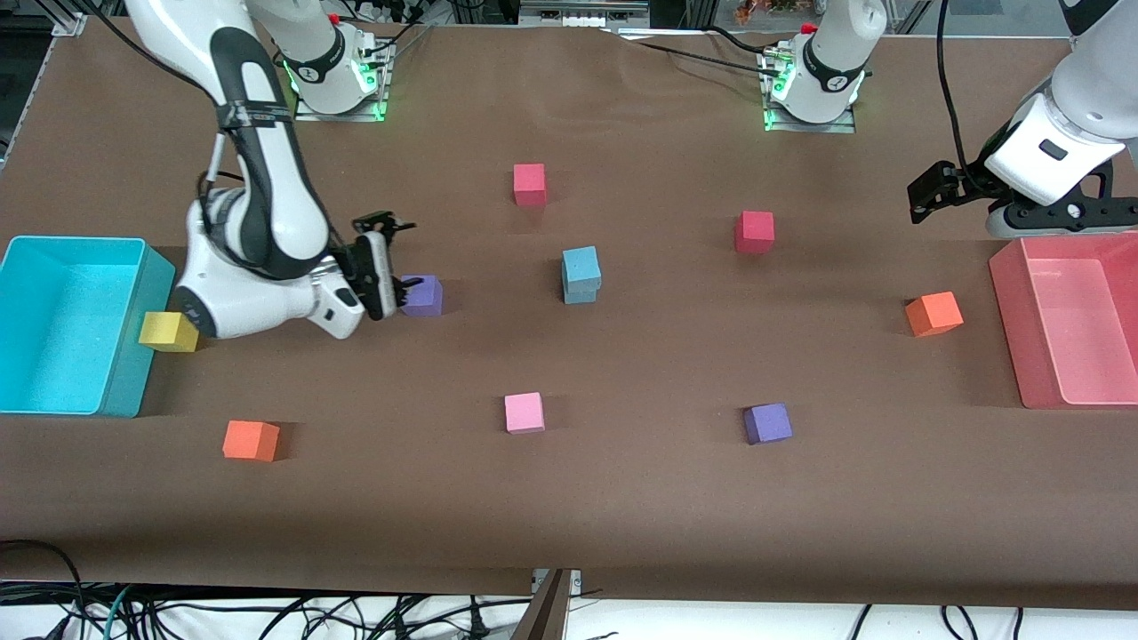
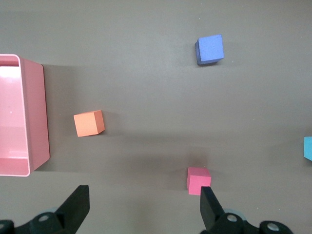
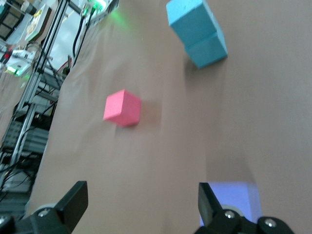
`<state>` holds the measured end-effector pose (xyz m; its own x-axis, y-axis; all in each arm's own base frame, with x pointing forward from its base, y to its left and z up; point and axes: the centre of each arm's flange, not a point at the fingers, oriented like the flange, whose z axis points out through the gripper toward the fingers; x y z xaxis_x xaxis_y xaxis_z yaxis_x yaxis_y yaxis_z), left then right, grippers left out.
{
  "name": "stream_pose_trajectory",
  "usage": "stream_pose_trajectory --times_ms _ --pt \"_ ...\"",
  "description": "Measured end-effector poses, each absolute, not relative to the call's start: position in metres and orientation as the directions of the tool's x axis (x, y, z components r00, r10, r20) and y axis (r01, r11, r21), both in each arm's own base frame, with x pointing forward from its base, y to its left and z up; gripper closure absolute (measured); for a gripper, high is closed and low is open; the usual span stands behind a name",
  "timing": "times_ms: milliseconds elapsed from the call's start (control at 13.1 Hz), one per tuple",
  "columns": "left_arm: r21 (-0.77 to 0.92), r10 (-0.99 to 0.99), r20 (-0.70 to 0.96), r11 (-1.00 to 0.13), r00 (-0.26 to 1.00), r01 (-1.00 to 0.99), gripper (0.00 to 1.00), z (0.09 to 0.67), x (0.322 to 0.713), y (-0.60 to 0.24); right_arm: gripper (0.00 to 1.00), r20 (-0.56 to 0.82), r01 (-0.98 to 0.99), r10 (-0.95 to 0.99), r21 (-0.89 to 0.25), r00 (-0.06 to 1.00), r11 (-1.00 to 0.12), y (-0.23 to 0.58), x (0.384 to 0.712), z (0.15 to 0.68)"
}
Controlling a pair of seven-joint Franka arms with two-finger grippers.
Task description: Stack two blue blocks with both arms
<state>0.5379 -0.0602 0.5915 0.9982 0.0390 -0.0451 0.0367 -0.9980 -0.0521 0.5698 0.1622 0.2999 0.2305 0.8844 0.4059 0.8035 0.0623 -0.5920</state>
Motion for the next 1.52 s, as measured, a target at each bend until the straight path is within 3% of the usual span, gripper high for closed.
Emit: stream_pose_trajectory --times_ms 304,837,1217,1521 --pt "-0.056 0.04 -0.056 -0.998 0.998 0.037 0.0 0.584 0.546 -0.061 0.0 0.288 0.785 0.916 -0.618 0.281 -0.046 0.086 0.584 0.342" --pt "-0.056 0.056 -0.057 -0.997 0.997 0.053 0.0 0.583 0.55 -0.052 0.0 -0.034 0.722 0.869 -0.541 0.493 -0.431 0.067 0.611 0.412" --pt "-0.058 0.055 -0.062 -0.997 0.997 0.052 0.0 0.58 0.551 -0.053 0.0 -0.247 0.576 0.68 -0.383 0.69 -0.723 0.077 0.618 0.443" --pt "-0.058 0.055 -0.064 -0.997 0.996 0.051 0.0 0.579 0.552 -0.053 0.0 -0.254 0.554 0.579 -0.17 0.775 -0.815 0.095 0.618 0.483"
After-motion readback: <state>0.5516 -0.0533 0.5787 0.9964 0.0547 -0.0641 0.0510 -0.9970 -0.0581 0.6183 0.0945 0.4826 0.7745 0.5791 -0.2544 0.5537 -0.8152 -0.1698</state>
